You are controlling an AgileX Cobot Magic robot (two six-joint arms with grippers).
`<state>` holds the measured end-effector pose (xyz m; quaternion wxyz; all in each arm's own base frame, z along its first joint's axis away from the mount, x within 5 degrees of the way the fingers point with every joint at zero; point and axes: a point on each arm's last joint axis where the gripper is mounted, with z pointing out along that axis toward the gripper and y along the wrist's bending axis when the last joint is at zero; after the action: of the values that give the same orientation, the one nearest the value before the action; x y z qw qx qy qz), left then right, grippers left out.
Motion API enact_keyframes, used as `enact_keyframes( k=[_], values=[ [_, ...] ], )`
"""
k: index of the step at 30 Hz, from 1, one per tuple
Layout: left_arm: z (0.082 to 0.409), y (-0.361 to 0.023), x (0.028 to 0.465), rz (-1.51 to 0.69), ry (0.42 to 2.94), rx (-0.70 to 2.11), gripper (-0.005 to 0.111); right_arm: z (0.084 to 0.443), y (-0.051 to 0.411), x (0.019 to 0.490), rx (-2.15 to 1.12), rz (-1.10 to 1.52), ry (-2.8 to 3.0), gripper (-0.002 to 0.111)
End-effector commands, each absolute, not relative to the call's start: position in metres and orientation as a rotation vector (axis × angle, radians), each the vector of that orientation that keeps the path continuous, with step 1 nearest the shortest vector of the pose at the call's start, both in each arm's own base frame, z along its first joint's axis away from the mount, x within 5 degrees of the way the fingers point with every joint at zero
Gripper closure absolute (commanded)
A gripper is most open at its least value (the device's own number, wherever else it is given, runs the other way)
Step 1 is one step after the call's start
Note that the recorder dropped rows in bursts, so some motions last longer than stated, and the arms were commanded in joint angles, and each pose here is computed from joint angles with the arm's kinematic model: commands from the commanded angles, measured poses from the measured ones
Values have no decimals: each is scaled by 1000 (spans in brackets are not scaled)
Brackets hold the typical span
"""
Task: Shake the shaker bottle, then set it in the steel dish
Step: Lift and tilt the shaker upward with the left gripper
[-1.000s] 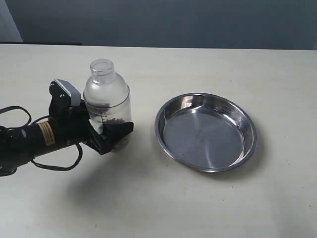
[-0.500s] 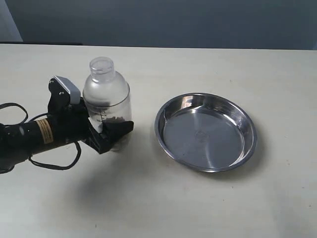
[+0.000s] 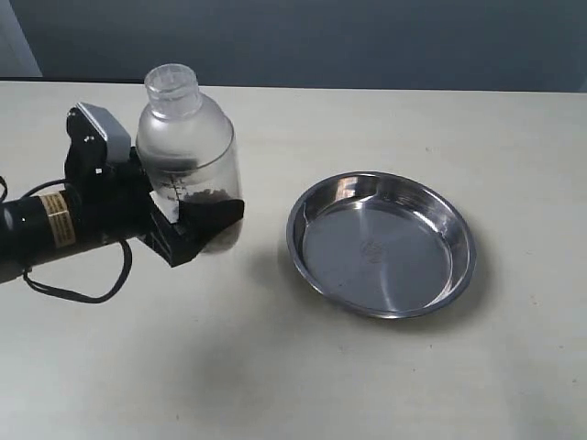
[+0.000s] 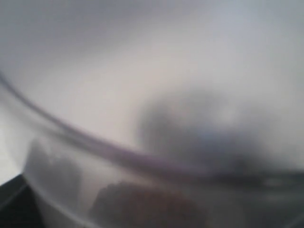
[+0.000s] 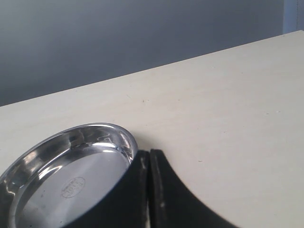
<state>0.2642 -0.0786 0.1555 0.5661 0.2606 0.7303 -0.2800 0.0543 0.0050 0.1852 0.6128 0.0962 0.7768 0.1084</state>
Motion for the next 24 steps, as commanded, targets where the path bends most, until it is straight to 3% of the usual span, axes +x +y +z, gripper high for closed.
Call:
enact_keyframes(
  k=[1, 4, 6, 7, 8, 11, 12, 14, 15, 16, 17, 18, 19, 21, 22, 24],
  values=[
    [206, -71, 261, -721, 1488, 432, 106, 186, 5, 54, 212, 243, 1780, 109],
    [231, -72, 250, -766, 1424, 431, 106, 186, 5, 54, 212, 243, 1780, 109],
    [220, -66, 251, -617, 1624, 448, 106, 186, 5, 54, 212, 243, 1780, 109],
    [194, -60, 252, -446, 1864, 450, 106, 186, 5, 54, 212, 243, 1780, 109],
    [187, -58, 251, -443, 1893, 410, 106, 186, 5, 54, 212, 243, 1780, 109],
    [209, -67, 245, -591, 1644, 392, 106, 186, 5, 54, 209, 238, 1780, 109],
    [241, -69, 238, -647, 1422, 391, 106, 186, 5, 54, 211, 242, 1780, 109],
    [265, -59, 230, -511, 1427, 336, 106, 186, 5, 54, 211, 242, 1780, 109],
    [260, -56, 230, -424, 1517, 349, 106, 186, 5, 54, 211, 242, 1780, 109],
    [222, -46, 231, -289, 1805, 303, 106, 186, 5, 54, 211, 242, 1780, 109],
    [185, -38, 228, -313, 1946, 118, 106, 186, 5, 54, 211, 242, 1780, 109],
    [178, -40, 226, -355, 1925, 98, 106, 186, 5, 54, 211, 242, 1780, 109],
    [186, -52, 220, -464, 1789, 198, 107, 186, 5, 54, 211, 242, 1780, 109],
    [235, -64, 206, -592, 1405, 287, 107, 186, 5, 54, 212, 243, 1780, 109],
    [240, -60, 202, -530, 1427, 285, 107, 186, 5, 54, 212, 243, 1780, 109],
    [199, -37, 207, -226, 1862, 163, 107, 186, 5, 54, 212, 243, 1780, 109]
  ],
)
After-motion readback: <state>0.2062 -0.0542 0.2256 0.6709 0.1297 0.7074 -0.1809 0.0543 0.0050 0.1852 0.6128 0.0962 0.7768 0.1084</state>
